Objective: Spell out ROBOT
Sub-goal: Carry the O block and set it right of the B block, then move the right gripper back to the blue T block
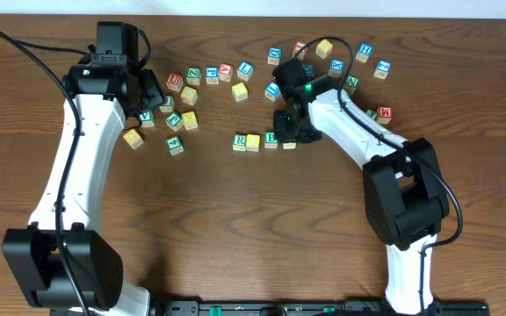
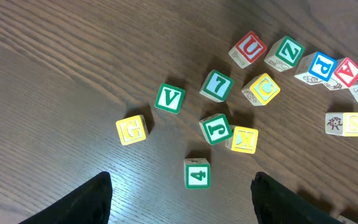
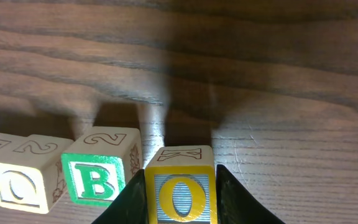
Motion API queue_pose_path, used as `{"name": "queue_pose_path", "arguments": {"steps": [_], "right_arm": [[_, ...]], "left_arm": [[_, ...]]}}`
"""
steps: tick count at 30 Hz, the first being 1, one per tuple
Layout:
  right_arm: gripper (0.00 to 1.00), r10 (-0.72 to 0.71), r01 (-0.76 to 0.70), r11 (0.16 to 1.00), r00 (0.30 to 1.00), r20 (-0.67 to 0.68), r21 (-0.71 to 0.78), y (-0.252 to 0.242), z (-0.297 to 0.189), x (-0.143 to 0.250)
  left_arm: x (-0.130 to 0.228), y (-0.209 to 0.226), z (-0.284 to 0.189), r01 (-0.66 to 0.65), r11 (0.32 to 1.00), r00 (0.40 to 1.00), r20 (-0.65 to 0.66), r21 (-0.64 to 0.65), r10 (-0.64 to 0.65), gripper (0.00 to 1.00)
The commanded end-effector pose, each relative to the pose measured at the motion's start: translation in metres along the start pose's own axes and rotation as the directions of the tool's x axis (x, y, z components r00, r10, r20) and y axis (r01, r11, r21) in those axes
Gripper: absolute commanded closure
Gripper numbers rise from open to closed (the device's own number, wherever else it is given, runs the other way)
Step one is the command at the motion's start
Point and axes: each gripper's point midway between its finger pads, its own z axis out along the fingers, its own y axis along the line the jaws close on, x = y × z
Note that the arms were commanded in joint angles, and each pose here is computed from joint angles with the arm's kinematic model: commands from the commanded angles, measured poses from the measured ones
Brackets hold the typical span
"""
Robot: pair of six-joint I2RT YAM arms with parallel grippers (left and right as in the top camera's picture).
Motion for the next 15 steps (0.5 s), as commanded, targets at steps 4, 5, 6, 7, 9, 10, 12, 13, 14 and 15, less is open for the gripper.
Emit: {"name": "queue_pose_path", "arguments": {"steps": [4,5,6,7,9,10,12,13,14,15], "right_arm": [[0.69,0.018,-0.019,0.999,1.000,0.021,0.027,-0.0020,0.0027,-0.0029],[0.70,0.018,-0.019,0.999,1.000,0.022,0.026,-0.0018,0.0027,-0.0031],[0.69,0.021,-0.022,0.999,1.000,0.023,0.027,-0.0018,0.0027,-0.0032],[0.68,0.026,-0.026,0.999,0.999,0.023,0.028,-0.0022,0.0028,-0.0031],[0.64,0.025,-0.026,0.999,0.999,0.023,0.027,-0.0021,0.0028,-0.0030],[0.64,0.025,-0.026,0.999,0.999,0.023,0.027,-0.0020,0.0028,-0.0031],[0.62,0.026,-0.027,0.999,0.999,0.026,0.025,-0.0017,0.0028,-0.0039],[0.62,0.025,-0.026,0.999,0.999,0.030,0.022,-0.0010,0.0028,-0.0049],[0.61,0.026,-0.026,0.999,0.999,0.037,0.019,-0.0003,0.0026,-0.0069],[0.59,0.027,-0.028,1.000,0.999,0.044,0.014,0.0002,0.0011,-0.0091]], "left_arm": [[-0.0063,0.0014,-0.0079,0.013,1.000,0.999,0.029,-0.001,-0.013,0.29],[-0.0063,0.0014,-0.0079,0.013,1.000,0.999,0.029,-0.001,-0.013,0.29],[-0.0063,0.0014,-0.0079,0.013,1.000,0.999,0.029,-0.001,-0.013,0.29],[-0.0063,0.0014,-0.0079,0.013,1.000,0.999,0.029,-0.001,-0.013,0.29],[-0.0063,0.0013,-0.0079,0.013,1.000,1.000,0.029,-0.001,-0.013,0.29],[-0.0063,0.0014,-0.0079,0.013,1.000,0.999,0.029,-0.001,-0.013,0.29],[-0.0063,0.0014,-0.0079,0.013,1.000,0.999,0.029,-0.001,-0.013,0.29],[-0.0063,0.0014,-0.0079,0.013,1.000,0.999,0.029,-0.001,-0.013,0.29],[-0.0063,0.0014,-0.0079,0.013,1.000,0.999,0.029,-0.001,-0.013,0.29],[-0.0063,0.0014,-0.0079,0.013,1.000,0.999,0.029,-0.001,-0.013,0.29]]}}
